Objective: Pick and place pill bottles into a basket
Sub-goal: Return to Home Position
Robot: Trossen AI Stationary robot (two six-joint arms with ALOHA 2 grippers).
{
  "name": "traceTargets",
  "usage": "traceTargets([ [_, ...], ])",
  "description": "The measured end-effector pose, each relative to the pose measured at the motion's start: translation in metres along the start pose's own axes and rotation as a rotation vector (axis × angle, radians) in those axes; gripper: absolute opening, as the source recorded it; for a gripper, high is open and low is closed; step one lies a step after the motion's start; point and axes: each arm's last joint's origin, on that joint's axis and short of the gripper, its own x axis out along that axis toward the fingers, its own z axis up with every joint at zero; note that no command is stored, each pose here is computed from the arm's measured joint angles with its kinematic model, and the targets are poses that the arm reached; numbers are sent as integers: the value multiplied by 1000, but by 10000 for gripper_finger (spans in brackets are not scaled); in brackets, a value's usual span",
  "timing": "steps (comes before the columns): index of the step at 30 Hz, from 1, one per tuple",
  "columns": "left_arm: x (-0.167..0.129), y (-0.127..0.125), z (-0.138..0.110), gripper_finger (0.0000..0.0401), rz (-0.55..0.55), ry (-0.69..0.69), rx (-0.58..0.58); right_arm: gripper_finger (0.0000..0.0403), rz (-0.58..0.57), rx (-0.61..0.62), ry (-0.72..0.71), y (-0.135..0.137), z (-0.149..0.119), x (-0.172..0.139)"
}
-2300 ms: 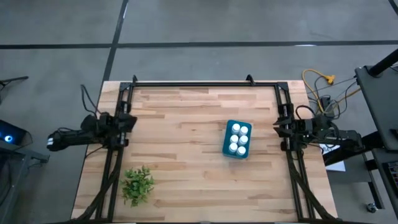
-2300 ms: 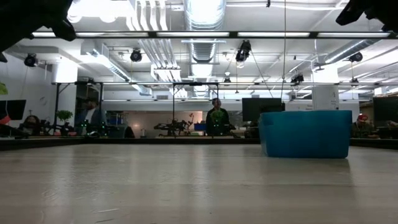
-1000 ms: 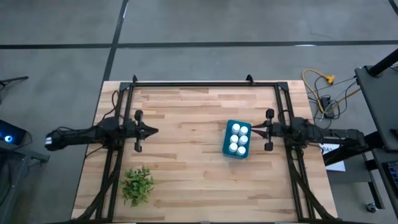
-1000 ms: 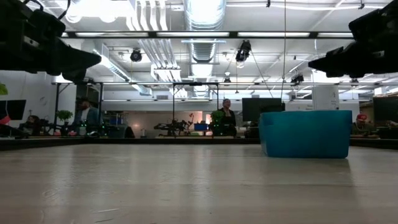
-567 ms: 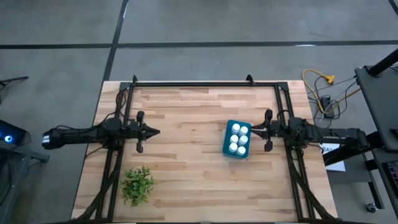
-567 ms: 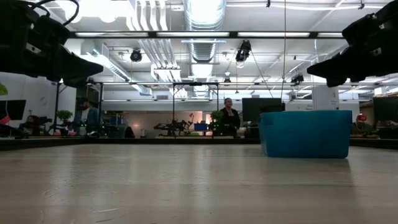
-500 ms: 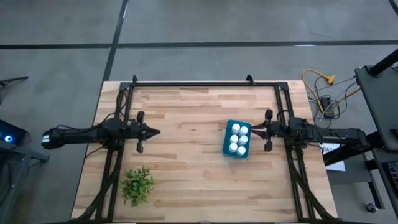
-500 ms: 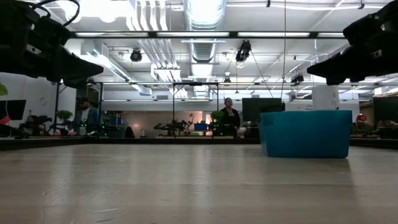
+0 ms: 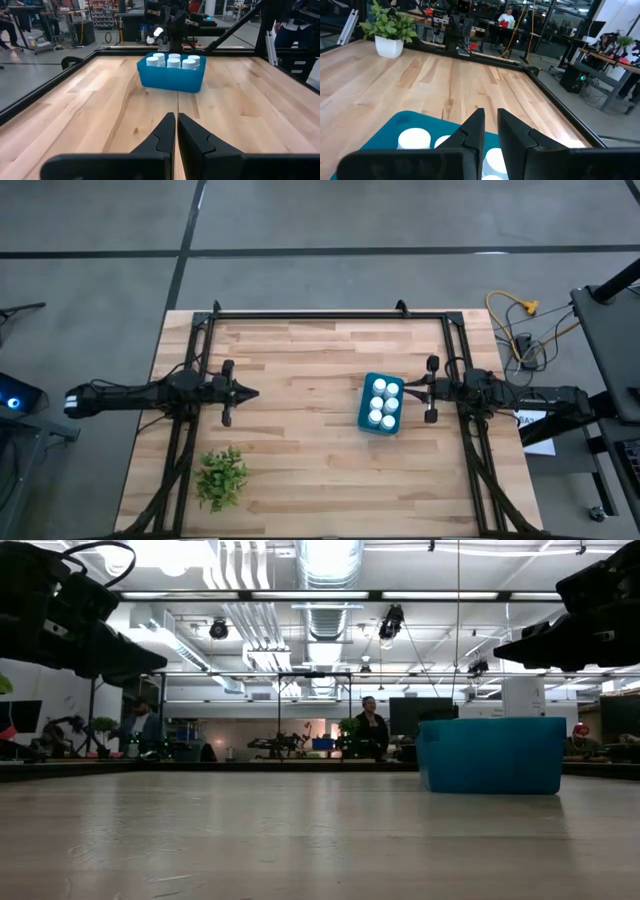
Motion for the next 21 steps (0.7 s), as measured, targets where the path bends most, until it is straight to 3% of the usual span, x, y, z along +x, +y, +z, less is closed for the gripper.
traceTargets([
  [21,1,0,-1,1,0,15,0,43,1,0,0,0,0,0],
])
